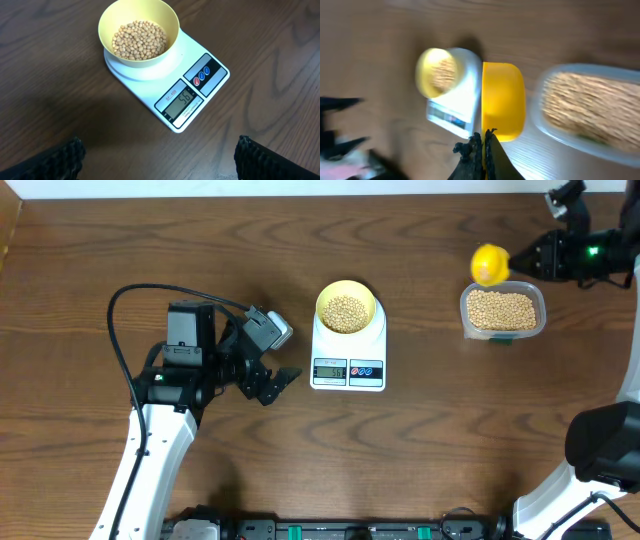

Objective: Scoop item into bowl and weigh 50g on scale
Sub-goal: 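Lift the scoop away and return it to the soybean tub, then scoop a small amount of soybeans and carry it to the bowl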

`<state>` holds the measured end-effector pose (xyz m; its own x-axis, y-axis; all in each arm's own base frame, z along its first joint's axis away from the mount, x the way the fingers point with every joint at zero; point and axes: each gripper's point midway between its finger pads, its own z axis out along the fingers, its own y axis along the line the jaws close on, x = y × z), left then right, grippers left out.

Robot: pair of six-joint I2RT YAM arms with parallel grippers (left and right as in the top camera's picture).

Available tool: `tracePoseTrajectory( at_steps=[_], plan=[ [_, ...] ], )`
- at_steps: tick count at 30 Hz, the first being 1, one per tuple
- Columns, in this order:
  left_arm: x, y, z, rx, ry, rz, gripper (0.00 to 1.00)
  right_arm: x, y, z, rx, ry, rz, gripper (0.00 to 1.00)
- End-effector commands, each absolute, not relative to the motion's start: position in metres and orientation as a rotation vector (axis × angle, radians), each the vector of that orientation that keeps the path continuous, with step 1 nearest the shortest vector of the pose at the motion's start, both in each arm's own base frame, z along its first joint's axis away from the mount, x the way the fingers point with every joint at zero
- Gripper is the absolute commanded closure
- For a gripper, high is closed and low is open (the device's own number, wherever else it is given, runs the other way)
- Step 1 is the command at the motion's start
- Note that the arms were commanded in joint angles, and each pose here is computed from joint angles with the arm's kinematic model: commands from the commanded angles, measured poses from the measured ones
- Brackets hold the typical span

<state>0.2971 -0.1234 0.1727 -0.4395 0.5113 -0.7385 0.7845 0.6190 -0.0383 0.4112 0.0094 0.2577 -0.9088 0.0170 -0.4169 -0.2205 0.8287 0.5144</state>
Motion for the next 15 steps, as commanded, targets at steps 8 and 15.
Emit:
tracePoseTrajectory(
  at_steps=[8, 15],
  plan=[
    [0.301, -0.121, 0.175, 1.020, 2.126, -0.477, 0.02, 0.406, -0.051, 0.214, -0.057, 2.866, 0.059, 0.99],
    [0.301, -0.121, 0.175, 1.020, 2.126, -0.477, 0.02, 0.413, -0.049, 0.202, -0.190, 2.869, -0.439, 0.99]
  ],
)
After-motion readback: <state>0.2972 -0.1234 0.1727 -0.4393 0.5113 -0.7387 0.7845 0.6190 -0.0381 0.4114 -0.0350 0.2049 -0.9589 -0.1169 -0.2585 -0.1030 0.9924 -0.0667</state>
